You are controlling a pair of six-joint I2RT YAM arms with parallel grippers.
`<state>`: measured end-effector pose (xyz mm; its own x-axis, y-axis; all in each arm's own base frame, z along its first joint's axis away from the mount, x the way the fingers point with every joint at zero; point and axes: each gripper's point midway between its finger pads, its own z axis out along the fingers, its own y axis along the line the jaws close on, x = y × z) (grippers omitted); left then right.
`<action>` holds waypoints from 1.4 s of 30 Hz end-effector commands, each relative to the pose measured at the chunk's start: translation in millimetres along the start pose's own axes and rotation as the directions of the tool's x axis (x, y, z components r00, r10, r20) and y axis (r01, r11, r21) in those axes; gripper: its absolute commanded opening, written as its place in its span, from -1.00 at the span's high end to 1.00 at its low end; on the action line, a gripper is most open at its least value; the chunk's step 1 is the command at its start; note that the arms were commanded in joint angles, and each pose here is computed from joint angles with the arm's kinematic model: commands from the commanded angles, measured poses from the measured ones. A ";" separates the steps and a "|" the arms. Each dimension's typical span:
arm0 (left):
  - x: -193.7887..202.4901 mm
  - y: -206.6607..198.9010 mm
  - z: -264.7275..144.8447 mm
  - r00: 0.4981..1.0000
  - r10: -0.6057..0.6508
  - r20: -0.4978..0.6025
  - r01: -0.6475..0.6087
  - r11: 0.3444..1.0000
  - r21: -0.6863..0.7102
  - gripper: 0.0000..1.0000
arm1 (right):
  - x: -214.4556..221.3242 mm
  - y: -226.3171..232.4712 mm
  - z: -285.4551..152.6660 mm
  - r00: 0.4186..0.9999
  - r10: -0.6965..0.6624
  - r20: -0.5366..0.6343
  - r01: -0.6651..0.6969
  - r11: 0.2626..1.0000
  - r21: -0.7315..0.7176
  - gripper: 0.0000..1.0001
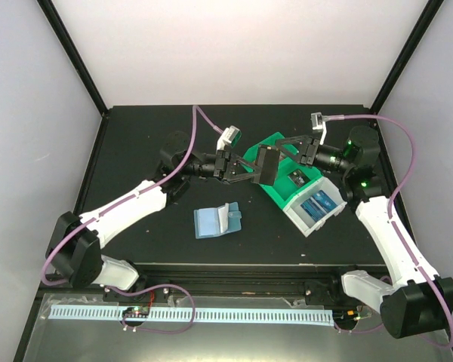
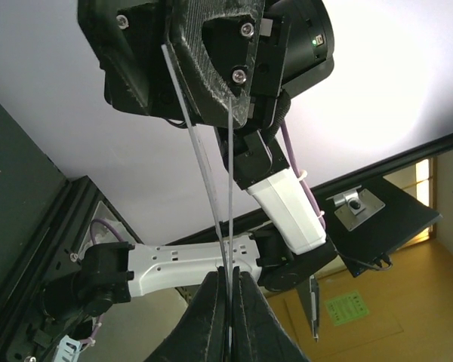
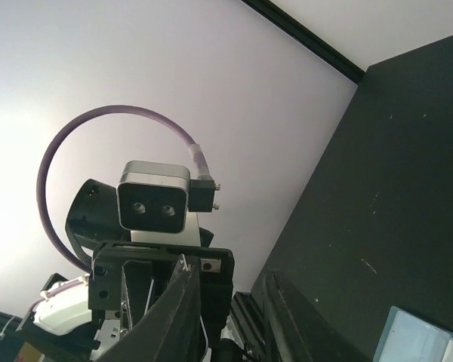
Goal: Put the credit cards into the card holder
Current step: Pick up the credit card from the storage box.
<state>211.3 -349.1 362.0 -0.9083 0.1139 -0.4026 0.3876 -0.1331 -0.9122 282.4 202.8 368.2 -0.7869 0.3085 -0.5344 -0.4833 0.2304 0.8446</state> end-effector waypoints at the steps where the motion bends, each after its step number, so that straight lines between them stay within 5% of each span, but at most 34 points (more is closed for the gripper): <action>1: -3.3 -31.5 -4.4 0.996 0.090 0.015 -0.090 0.994 0.055 0.97 | 11.5 6.4 1.9 0.999 -0.008 -0.044 0.006 1.000 -0.030 0.46; 8: -20.8 -30.5 -4.3 0.994 0.057 0.089 -0.061 0.997 0.042 0.97 | 30.6 26.7 0.0 0.997 0.015 -0.081 -0.026 0.991 -0.131 0.42; 16: -26.3 -11.8 -3.5 0.995 0.010 0.103 -0.012 1.000 0.018 0.97 | 12.1 48.0 -5.5 0.999 0.018 0.030 -0.012 0.983 -0.185 0.98; 27: -9.8 26.6 -17.6 0.991 -0.072 0.110 0.075 0.997 -0.019 0.97 | -34.3 40.0 4.1 0.982 0.069 0.177 -0.050 0.993 -0.110 0.98; 42: 15.9 26.1 -33.5 0.998 0.005 0.055 -0.004 1.000 -0.012 0.96 | -66.3 31.0 20.3 0.987 0.096 0.130 -0.089 0.994 -0.056 0.98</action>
<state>245.0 -325.7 348.7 -0.9185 -0.0871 -0.3856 0.3938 -0.1143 -0.9121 295.2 238.8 373.4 -0.9159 0.2632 -0.3031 -0.2843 0.1078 0.9527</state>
